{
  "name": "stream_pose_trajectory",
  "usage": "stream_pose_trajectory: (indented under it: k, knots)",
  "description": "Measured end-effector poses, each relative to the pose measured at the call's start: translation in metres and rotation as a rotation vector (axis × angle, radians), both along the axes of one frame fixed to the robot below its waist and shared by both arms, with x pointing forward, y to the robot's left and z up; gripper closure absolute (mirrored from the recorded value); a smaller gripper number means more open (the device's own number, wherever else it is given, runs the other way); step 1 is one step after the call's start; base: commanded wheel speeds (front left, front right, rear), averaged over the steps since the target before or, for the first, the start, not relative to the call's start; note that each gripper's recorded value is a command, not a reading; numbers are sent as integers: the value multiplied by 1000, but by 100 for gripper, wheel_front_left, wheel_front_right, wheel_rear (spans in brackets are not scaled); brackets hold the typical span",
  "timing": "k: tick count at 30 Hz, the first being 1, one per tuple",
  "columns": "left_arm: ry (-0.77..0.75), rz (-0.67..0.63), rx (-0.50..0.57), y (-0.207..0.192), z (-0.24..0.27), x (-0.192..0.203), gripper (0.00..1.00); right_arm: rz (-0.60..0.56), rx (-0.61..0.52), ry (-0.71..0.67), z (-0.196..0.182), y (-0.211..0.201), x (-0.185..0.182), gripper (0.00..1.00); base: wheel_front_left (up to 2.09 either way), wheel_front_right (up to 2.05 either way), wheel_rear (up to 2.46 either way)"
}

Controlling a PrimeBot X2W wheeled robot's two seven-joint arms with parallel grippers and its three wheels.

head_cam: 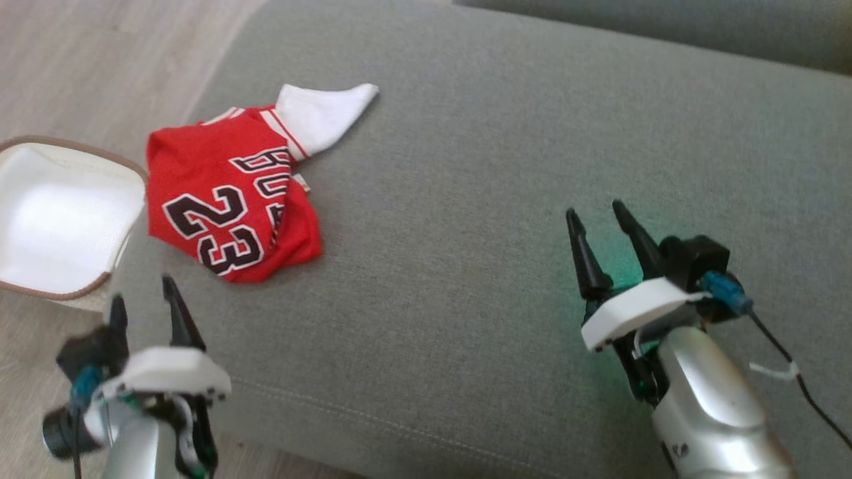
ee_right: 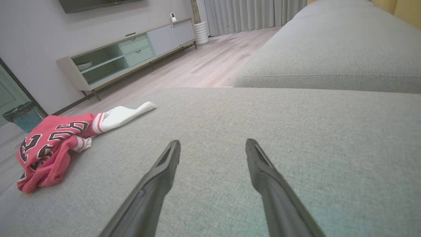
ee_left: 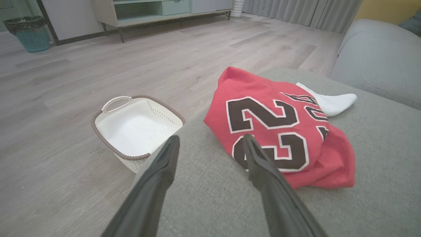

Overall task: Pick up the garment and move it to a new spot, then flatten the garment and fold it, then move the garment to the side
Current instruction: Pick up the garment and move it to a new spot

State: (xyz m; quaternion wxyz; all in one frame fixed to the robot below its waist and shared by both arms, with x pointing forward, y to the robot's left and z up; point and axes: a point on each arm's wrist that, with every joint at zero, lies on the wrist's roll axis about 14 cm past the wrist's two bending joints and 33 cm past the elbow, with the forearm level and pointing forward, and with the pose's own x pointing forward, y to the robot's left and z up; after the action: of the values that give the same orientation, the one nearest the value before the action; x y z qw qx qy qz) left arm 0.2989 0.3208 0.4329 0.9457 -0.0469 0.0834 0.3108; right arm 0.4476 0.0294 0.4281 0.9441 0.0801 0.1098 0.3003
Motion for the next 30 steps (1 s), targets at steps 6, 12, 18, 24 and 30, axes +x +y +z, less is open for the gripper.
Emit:
stream_pose_trajectory:
  k: [6,12,18,24,30]
  knots:
    - [-7,-70,37,2,7,48,0,-26,6,-17,-1,-8,16,0,0,0,0]
    - [43,-139,54,0,-4,88,0,-58,22,-52,6,-18,33,0,0,0,0]
    - [196,-155,23,3,-46,106,0,-84,32,-70,7,-30,44,0,0,0,0]
    - [334,-182,-20,-3,-78,124,54,-130,14,-61,-4,-52,53,0,0,0,0]
    - [349,-207,-8,-6,-82,140,100,-168,2,-46,-12,-68,56,0,0,0,0]
